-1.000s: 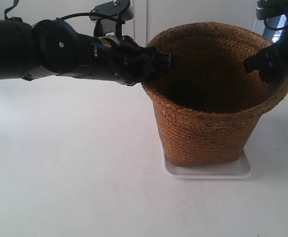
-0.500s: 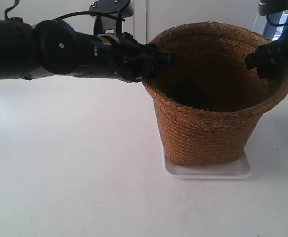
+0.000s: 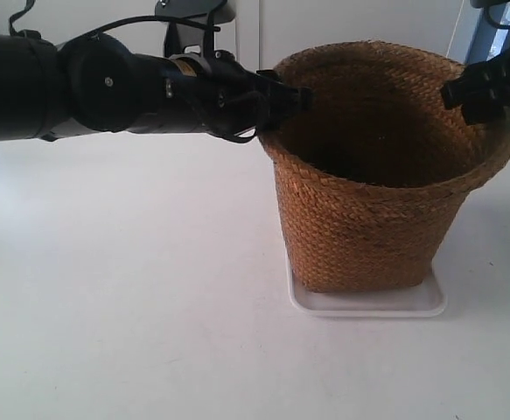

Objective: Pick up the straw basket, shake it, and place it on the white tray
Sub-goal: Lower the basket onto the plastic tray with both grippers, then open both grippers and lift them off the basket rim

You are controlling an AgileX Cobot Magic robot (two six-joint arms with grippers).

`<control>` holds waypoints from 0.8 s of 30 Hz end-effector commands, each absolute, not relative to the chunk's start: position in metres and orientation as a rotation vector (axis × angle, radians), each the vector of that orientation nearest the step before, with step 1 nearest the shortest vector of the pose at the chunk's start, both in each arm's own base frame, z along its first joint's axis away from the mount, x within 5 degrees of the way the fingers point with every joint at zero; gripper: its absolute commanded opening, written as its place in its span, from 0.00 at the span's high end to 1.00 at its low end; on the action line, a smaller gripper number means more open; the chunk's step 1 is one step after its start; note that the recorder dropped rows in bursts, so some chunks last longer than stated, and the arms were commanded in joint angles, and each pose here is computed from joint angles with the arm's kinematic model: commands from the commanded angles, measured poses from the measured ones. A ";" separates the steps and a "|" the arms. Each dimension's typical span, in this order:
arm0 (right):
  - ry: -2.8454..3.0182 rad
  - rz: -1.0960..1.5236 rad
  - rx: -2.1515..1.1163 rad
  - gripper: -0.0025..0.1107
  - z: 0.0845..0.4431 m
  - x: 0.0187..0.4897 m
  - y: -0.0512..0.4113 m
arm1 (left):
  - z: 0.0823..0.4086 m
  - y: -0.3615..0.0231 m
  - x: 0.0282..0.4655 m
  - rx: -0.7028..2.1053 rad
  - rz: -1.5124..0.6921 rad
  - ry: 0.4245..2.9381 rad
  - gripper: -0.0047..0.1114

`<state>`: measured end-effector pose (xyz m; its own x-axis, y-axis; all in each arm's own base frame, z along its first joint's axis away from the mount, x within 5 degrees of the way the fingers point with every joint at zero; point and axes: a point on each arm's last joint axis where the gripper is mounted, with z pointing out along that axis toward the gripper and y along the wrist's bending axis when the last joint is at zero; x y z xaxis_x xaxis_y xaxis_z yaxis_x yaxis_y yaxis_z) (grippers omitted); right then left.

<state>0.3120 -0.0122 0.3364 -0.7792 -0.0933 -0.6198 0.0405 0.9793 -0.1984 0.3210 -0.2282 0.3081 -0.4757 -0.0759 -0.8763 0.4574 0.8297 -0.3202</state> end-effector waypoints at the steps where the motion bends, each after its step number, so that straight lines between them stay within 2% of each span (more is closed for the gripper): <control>1: 2.441 -0.264 -0.021 0.39 0.337 0.310 -0.015 | 0.317 -0.229 0.319 0.275 -0.657 1.938 0.49; 8: 2.430 -0.262 -0.022 0.39 0.338 0.310 -0.014 | 0.325 -0.217 0.321 0.254 -0.648 1.928 0.49; 19: 2.296 -0.192 -0.004 0.39 0.363 0.299 -0.010 | 0.362 -0.201 0.302 0.353 -0.593 1.825 0.50; 21: 2.251 -0.116 0.027 0.46 0.373 0.293 -0.006 | 0.380 -0.193 0.285 0.472 -0.553 1.800 0.58; 22: 2.214 -0.079 0.037 0.54 0.380 0.289 -0.004 | 0.392 -0.185 0.273 0.512 -0.541 1.784 0.69; 24: 2.137 -0.018 -0.022 0.77 0.398 0.274 0.004 | 0.410 -0.167 0.253 0.497 -0.570 1.785 0.92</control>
